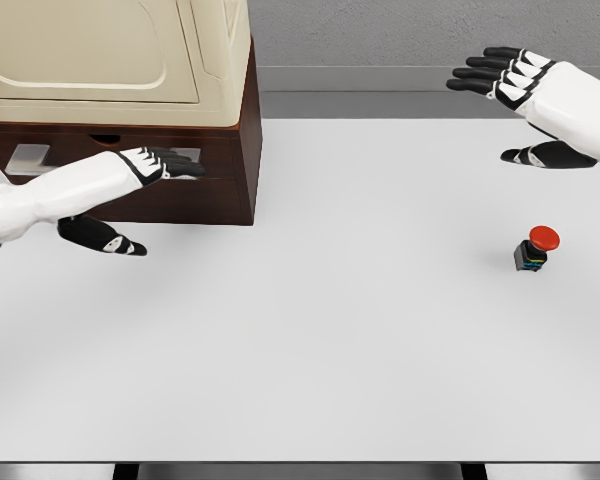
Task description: Open the cabinet drawer with left arm, and place a switch into the drawer with right arm
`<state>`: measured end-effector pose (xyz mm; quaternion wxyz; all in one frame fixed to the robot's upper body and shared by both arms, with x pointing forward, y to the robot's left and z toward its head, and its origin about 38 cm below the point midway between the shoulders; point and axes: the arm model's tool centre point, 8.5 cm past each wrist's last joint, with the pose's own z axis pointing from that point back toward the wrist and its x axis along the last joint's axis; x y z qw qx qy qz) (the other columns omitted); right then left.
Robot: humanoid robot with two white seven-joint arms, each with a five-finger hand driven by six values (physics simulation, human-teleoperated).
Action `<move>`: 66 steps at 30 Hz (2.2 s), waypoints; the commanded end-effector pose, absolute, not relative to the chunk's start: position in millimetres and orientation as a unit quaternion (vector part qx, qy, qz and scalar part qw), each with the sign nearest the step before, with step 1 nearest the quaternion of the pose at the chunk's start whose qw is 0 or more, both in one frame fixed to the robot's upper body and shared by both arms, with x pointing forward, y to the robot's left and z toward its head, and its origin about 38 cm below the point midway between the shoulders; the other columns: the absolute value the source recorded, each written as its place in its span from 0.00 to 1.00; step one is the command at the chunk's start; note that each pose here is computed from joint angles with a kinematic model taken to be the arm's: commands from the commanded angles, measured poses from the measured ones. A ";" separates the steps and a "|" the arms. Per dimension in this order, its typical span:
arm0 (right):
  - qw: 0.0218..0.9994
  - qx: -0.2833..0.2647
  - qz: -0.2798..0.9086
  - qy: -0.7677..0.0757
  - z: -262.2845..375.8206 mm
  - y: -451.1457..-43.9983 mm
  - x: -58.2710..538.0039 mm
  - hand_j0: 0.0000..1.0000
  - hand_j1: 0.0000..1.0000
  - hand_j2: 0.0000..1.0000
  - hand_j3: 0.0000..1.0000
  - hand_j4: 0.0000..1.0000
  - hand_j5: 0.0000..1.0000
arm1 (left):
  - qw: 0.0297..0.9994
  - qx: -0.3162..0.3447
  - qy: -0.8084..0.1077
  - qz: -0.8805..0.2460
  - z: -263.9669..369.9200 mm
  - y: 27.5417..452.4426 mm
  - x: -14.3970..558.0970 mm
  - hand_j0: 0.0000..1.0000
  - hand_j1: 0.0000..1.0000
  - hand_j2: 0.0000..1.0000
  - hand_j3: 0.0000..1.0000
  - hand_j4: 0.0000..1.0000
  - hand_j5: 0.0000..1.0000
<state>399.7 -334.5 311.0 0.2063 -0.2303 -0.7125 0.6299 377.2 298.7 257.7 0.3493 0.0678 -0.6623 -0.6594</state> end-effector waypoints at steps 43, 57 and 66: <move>0.337 -0.063 0.770 -0.539 276.0 -361.7 376.8 1.00 1.00 1.00 1.00 1.00 1.00 | 0.448 0.044 -0.654 -0.608 225.1 328.4 393.1 1.00 1.00 1.00 1.00 1.00 1.00; 0.347 -0.060 0.774 -0.527 269.4 -367.7 372.1 1.00 1.00 1.00 1.00 1.00 1.00 | 0.462 0.052 -0.656 -0.595 219.6 351.3 378.6 1.00 1.00 1.00 1.00 1.00 1.00; 0.364 -0.064 0.771 -0.519 259.2 -376.4 377.5 1.00 1.00 1.00 1.00 1.00 1.00 | 0.458 0.054 -0.661 -0.592 216.3 359.8 367.5 1.00 1.00 1.00 1.00 1.00 1.00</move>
